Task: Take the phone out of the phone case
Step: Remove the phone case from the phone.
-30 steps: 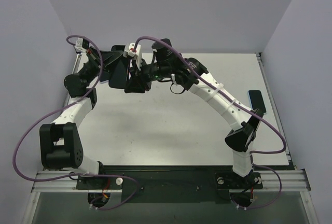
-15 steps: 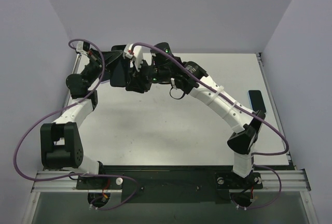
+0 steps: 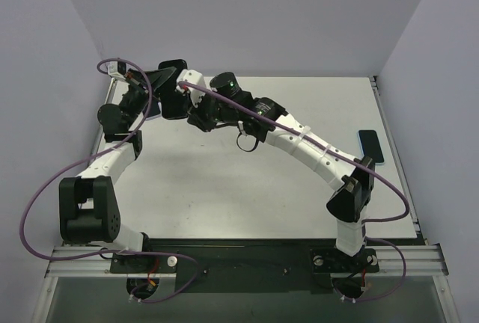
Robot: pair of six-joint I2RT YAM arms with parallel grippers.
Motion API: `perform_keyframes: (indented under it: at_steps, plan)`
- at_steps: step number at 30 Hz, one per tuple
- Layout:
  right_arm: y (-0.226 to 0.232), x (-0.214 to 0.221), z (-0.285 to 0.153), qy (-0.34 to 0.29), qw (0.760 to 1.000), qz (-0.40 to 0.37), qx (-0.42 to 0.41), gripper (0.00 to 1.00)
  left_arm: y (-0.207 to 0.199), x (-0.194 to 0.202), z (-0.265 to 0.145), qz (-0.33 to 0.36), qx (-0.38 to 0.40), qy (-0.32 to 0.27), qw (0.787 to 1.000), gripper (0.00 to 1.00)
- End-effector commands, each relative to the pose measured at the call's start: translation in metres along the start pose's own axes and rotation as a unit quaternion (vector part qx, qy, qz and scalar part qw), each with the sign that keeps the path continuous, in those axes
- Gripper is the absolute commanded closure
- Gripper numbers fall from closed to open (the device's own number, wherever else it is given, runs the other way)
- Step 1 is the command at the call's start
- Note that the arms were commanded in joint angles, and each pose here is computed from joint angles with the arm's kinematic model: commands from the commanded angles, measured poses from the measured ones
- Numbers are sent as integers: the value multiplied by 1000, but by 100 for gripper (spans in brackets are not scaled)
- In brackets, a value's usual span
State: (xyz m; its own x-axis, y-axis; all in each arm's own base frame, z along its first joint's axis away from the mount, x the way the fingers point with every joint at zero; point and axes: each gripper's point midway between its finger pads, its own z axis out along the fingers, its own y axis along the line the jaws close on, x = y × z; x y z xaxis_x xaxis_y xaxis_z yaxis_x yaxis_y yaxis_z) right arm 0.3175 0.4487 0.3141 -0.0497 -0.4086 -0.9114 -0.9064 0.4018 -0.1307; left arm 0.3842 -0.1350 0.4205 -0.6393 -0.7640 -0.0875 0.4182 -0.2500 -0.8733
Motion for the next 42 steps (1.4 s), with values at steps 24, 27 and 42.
perform_keyframes:
  at_steps: [24, 27, 42]
  plan:
    - [60, -17, -95, -128, 848, 500, -116, 53, -19, 65, -10, 24, -69, 88, 993, 100]
    - [66, -38, -112, -173, 828, 514, -141, 69, -14, 63, -12, 37, -94, 74, 992, 100]
    - [66, -55, -101, -203, 785, 554, -188, 75, -17, 65, -13, 27, -85, 67, 994, 100]
